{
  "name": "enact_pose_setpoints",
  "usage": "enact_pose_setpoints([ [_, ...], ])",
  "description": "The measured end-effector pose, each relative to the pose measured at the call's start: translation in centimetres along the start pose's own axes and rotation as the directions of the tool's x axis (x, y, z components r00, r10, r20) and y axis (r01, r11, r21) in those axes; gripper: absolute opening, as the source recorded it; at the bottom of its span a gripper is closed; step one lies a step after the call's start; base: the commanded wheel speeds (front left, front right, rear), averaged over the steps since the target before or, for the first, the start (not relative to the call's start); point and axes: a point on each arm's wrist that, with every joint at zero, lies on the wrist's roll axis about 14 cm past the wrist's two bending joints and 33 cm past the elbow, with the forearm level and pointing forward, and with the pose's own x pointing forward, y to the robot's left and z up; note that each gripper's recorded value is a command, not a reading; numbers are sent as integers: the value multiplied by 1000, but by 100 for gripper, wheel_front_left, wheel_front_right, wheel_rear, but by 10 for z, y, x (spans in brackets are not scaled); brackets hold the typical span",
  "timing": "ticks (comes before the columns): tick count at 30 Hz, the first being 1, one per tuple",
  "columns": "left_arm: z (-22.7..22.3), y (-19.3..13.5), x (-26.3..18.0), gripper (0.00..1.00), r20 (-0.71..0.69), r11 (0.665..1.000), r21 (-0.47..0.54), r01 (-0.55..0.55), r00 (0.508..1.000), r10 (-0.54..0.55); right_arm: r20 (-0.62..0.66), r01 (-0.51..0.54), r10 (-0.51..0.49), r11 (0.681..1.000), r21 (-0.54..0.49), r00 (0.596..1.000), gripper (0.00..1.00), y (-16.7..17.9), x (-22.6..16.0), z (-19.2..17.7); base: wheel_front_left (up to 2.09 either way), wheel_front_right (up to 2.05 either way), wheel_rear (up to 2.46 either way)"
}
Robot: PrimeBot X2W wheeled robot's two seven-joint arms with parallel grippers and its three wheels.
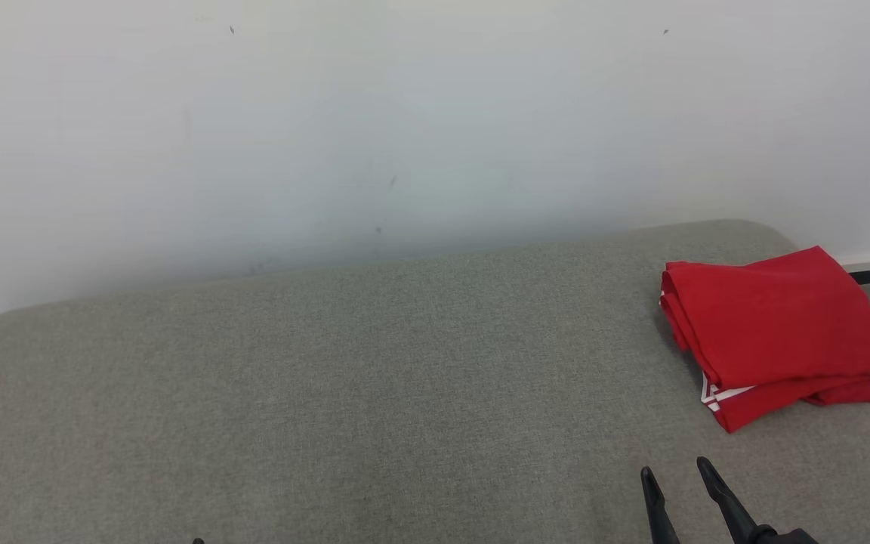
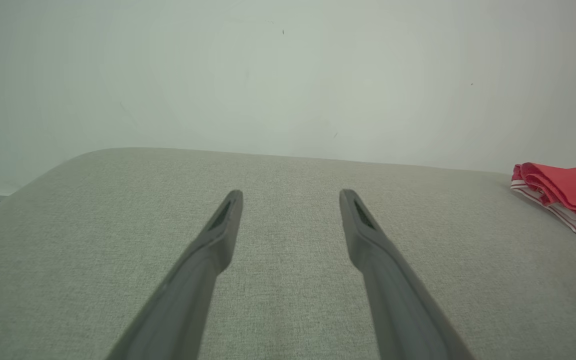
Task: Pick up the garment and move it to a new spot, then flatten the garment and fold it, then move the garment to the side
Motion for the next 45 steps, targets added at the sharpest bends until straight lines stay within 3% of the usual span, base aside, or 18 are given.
enact_pose_setpoints([
  [35, -6, 0, -7, 100, -18, 1000, -16, 0, 1000, 0, -1, -42, 42, 999, 21, 999, 100, 14, 3, -1, 0, 0, 0],
  [36, -6, 0, -8, 0, -20, 1000, -15, 0, 1000, 0, -3, -43, 43, 999, 22, 999, 0, 15, 3, -2, 0, 0, 0],
  [45, -34, 6, -15, 0, -123, 998, -61, -34, 992, 26, -110, -9, 19, 996, 92, 994, 0, 13, -11, -34, 0, 0, 0],
])
